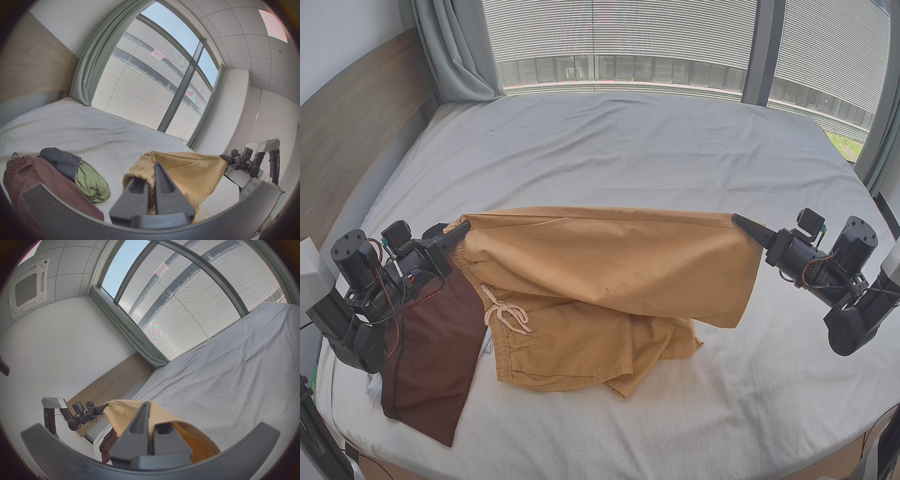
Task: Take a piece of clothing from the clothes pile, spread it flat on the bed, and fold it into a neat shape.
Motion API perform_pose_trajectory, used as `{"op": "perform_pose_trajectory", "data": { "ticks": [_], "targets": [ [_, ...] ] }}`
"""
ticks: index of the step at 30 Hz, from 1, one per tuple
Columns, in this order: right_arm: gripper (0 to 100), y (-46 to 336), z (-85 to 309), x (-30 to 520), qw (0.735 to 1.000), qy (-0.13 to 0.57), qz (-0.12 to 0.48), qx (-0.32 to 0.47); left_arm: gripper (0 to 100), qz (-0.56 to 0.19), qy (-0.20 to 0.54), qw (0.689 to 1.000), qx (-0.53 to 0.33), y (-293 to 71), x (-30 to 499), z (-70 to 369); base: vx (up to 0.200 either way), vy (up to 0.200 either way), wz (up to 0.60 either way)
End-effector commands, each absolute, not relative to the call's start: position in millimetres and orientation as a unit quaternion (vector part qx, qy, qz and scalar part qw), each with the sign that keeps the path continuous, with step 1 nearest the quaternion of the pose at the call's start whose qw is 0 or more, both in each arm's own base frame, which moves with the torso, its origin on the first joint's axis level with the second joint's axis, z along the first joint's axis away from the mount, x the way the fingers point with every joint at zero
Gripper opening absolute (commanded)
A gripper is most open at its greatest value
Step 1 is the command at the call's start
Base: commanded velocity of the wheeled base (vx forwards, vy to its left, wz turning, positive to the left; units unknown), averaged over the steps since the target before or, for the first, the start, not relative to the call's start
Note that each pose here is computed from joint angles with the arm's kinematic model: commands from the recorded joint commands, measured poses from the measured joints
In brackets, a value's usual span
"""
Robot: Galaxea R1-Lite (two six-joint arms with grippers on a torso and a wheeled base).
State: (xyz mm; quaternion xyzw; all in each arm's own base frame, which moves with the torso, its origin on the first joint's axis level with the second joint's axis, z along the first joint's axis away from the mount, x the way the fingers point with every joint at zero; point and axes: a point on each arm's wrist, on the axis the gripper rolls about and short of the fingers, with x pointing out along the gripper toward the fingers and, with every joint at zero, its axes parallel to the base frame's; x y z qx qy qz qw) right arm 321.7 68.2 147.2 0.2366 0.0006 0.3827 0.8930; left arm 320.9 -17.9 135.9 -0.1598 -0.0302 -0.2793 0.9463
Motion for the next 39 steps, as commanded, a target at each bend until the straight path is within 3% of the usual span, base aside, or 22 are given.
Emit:
{"op": "perform_pose_trajectory", "data": {
  "ticks": [1, 39],
  "targets": [
    [0, 70.4, 139.1, 335.8, 0.893, 0.004, 0.382, 0.238, 0, -0.269, -0.03, 0.946, -0.177, -17.9, 329.0, 133.6, 0.0, 0.0, 0.0],
    [0, 71.3, 110.2, 447.8, 0.888, -0.068, 0.385, 0.241, 0, -0.238, -0.046, 0.945, -0.222, -24.7, 411.7, 91.0, 0.0, 0.0, 0.0]
  ]
}}
